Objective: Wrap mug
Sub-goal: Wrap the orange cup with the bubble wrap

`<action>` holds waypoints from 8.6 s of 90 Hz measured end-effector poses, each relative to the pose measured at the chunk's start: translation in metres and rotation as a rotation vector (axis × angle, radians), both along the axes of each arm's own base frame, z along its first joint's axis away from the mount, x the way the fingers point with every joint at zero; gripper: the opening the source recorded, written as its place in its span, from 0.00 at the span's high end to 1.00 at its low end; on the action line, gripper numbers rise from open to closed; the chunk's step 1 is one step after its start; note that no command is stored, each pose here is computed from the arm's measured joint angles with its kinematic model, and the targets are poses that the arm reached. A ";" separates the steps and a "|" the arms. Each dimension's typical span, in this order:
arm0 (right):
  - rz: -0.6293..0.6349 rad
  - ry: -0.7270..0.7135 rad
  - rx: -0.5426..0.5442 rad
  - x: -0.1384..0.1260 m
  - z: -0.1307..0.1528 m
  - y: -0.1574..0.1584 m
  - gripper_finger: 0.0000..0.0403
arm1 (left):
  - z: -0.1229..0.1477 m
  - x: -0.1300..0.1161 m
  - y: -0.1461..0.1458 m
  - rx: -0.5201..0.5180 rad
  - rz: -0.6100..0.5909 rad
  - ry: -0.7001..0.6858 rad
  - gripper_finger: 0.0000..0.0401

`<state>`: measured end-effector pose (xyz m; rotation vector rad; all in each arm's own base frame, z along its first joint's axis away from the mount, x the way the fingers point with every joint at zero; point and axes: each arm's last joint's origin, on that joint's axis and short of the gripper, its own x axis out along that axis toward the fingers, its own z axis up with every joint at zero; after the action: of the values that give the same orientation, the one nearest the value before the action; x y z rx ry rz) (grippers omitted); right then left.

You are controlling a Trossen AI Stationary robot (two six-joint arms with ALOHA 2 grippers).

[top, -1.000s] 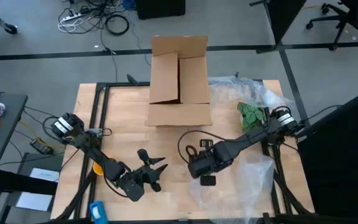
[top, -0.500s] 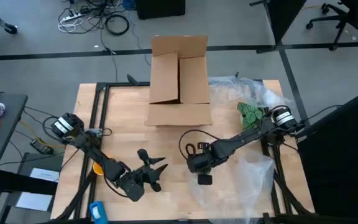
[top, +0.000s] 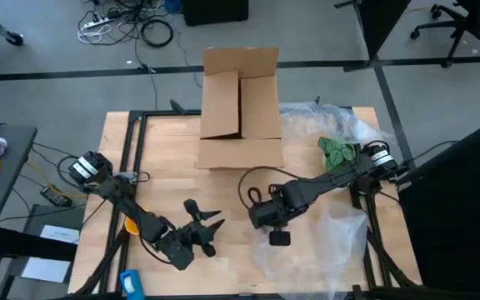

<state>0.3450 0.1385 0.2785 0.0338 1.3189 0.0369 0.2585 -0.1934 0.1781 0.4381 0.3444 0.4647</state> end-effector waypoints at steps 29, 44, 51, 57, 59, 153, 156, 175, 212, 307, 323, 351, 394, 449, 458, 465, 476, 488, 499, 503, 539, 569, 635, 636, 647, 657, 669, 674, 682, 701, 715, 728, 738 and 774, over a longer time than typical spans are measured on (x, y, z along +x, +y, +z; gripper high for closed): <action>-0.004 -0.015 0.071 0.000 -0.052 0.004 1.00 | -0.001 0.000 0.000 0.003 0.001 0.005 0.67; -0.076 0.007 0.074 -0.008 -0.086 -0.004 1.00 | -0.001 0.000 0.000 0.005 0.001 0.007 0.67; -0.090 0.000 0.076 -0.008 -0.092 -0.007 0.99 | -0.001 0.000 0.000 0.005 0.001 0.007 0.67; -0.093 0.005 0.091 -0.008 -0.093 -0.009 0.97 | -0.001 0.000 0.000 0.003 0.001 0.006 0.67; -0.094 0.007 0.093 -0.007 -0.093 -0.010 0.96 | -0.001 0.000 0.000 0.002 0.002 0.005 0.67; -0.060 0.094 0.047 -0.005 -0.013 -0.003 0.71 | -0.001 0.000 0.002 0.004 0.020 0.001 0.67; -0.056 0.089 0.047 -0.005 -0.010 -0.002 0.71 | -0.001 0.000 0.002 0.005 0.019 0.002 0.67; -0.010 0.033 0.058 -0.005 -0.010 0.009 0.71 | -0.001 0.000 0.002 0.008 0.018 0.004 0.67; -0.056 0.050 0.083 -0.009 -0.084 -0.005 0.79 | -0.001 0.000 0.002 -0.004 0.018 -0.001 0.67; -0.041 0.057 0.001 -0.013 -0.014 0.017 1.00 | -0.001 0.000 0.002 -0.033 0.025 -0.019 0.67; -0.054 -0.005 0.023 -0.009 -0.034 0.022 1.00 | -0.001 0.001 0.002 -0.044 0.026 -0.029 0.67; -0.091 0.039 0.018 -0.013 -0.074 0.007 0.93 | 0.012 0.028 0.012 -0.210 -0.083 -0.138 0.67; -0.095 0.010 0.004 -0.010 -0.068 0.009 0.74 | -0.020 0.081 0.040 -0.358 -0.364 -0.284 0.67; -0.150 -0.009 0.028 -0.019 -0.053 0.012 0.60 | -0.046 0.118 0.037 -0.344 -0.422 -0.295 0.67; -0.179 -0.038 0.049 -0.024 -0.041 0.011 0.56 | -0.046 0.118 0.037 -0.343 -0.421 -0.290 0.67; -0.191 -0.066 0.070 -0.029 -0.030 0.010 0.54 | -0.047 0.118 0.037 -0.342 -0.421 -0.284 0.67; -0.194 -0.120 0.105 -0.039 -0.008 0.006 0.53 | -0.047 0.118 0.037 -0.342 -0.420 -0.280 0.67; -0.244 -0.162 0.095 -0.063 0.021 -0.006 0.54 | -0.048 0.118 0.037 -0.340 -0.419 -0.274 0.67; -0.332 -0.164 -0.071 -0.092 0.038 -0.023 0.58 | -0.048 0.118 0.037 -0.341 -0.419 -0.273 0.67; -0.364 -0.153 -0.132 -0.100 0.038 -0.028 0.60 | -0.048 0.118 0.037 -0.341 -0.419 -0.273 0.67; -0.201 -0.319 0.097 -0.069 -0.017 -0.016 0.78 | -0.049 0.118 0.038 -0.339 -0.417 -0.263 0.67; -0.098 -0.225 0.126 -0.042 -0.066 -0.002 0.95 | -0.049 0.118 0.039 -0.331 -0.394 -0.262 0.67; -0.061 -0.084 0.078 -0.036 -0.057 0.006 1.00 | -0.015 0.102 0.031 -0.106 -0.249 -0.176 0.67; -0.059 -0.084 0.078 -0.036 -0.056 0.006 1.00 | -0.016 0.102 0.031 -0.105 -0.246 -0.174 0.67; -0.051 -0.116 0.080 -0.034 -0.034 0.007 1.00 | -0.018 0.099 0.028 -0.083 -0.209 -0.153 0.67; -0.042 -0.127 0.025 -0.035 -0.023 0.008 1.00 | -0.018 0.097 0.024 -0.076 -0.192 -0.152 0.67; -0.040 -0.145 -0.027 -0.035 -0.023 0.006 1.00 | -0.014 0.095 0.021 -0.086 -0.197 -0.175 0.67; -0.042 -0.138 -0.034 -0.034 -0.028 0.006 1.00 | -0.012 0.095 0.021 -0.091 -0.197 -0.182 0.67; -0.044 -0.131 -0.029 -0.035 -0.044 0.004 1.00 | -0.013 0.095 0.021 -0.101 -0.197 -0.183 0.67; -0.044 -0.159 0.057 -0.037 -0.082 -0.003 1.00 | -0.014 0.098 0.021 -0.214 -0.285 -0.196 0.67; -0.044 -0.186 0.110 -0.036 -0.093 -0.009 1.00 | -0.029 0.106 0.030 -0.308 -0.339 -0.160 0.67; -0.041 -0.117 0.095 -0.040 -0.094 -0.012 1.00 | -0.050 0.113 0.041 -0.349 -0.297 -0.127 0.67; -0.018 -0.100 0.093 -0.039 -0.090 -0.011 1.00 | -0.059 0.127 0.046 -0.372 -0.309 -0.120 0.67; 0.006 0.090 0.050 -0.049 -0.100 -0.006 1.00 | -0.050 0.159 0.049 -0.295 -0.331 -0.109 0.67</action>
<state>0.2961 0.1326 0.1787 0.0746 1.4080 0.0747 0.4176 -0.1444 0.1280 0.1752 0.2243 0.1108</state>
